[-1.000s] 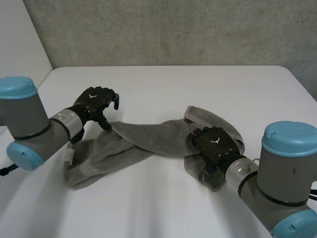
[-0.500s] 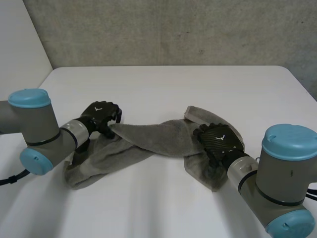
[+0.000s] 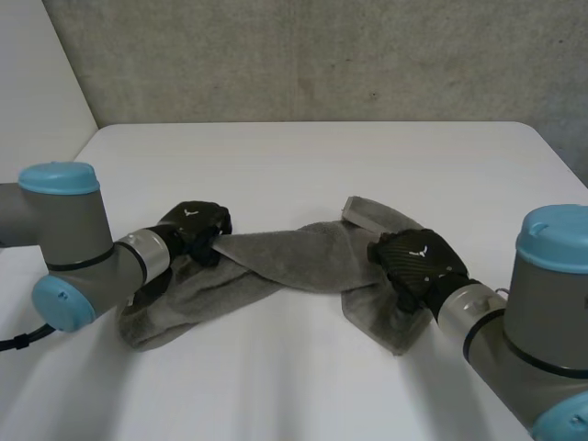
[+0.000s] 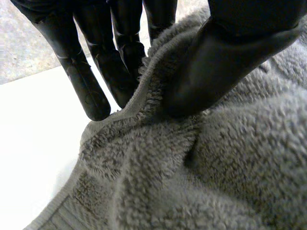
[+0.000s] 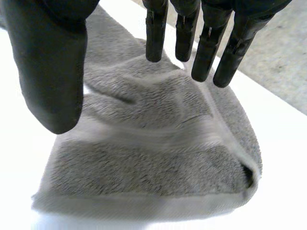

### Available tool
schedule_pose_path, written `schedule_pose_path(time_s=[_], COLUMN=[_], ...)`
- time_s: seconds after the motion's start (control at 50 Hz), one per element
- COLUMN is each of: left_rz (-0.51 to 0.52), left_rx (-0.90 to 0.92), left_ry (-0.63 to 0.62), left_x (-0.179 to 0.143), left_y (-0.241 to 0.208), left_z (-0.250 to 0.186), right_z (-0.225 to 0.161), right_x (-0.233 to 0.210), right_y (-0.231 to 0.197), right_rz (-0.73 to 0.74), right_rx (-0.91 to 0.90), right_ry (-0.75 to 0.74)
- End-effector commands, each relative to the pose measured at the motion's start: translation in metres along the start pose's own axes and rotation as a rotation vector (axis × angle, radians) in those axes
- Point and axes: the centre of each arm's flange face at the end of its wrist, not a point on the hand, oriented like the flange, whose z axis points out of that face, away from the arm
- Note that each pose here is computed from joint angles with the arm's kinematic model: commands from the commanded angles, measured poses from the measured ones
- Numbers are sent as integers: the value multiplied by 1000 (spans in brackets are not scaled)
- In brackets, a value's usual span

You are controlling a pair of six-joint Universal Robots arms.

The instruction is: Fold the towel.

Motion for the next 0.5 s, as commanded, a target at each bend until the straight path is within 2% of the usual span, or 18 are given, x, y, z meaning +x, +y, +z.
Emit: schedule_pose_path(time_s=[0.02,0.1,0.5], left_rz=[-58,-107,-107], left_rx=[31,48,66], left_ry=[-21,-30,-44], left_x=[-7,-12,-18], left_y=[-11,-13,-13], left_z=[-4,-5,-4], right_z=[-12,-17,-2], right_x=[5,-2,-11], right_y=[16,30,52], right_rz=[-5,-21,-56], right_rx=[-86,-116,-68], right_ry=[-68,-126,-122])
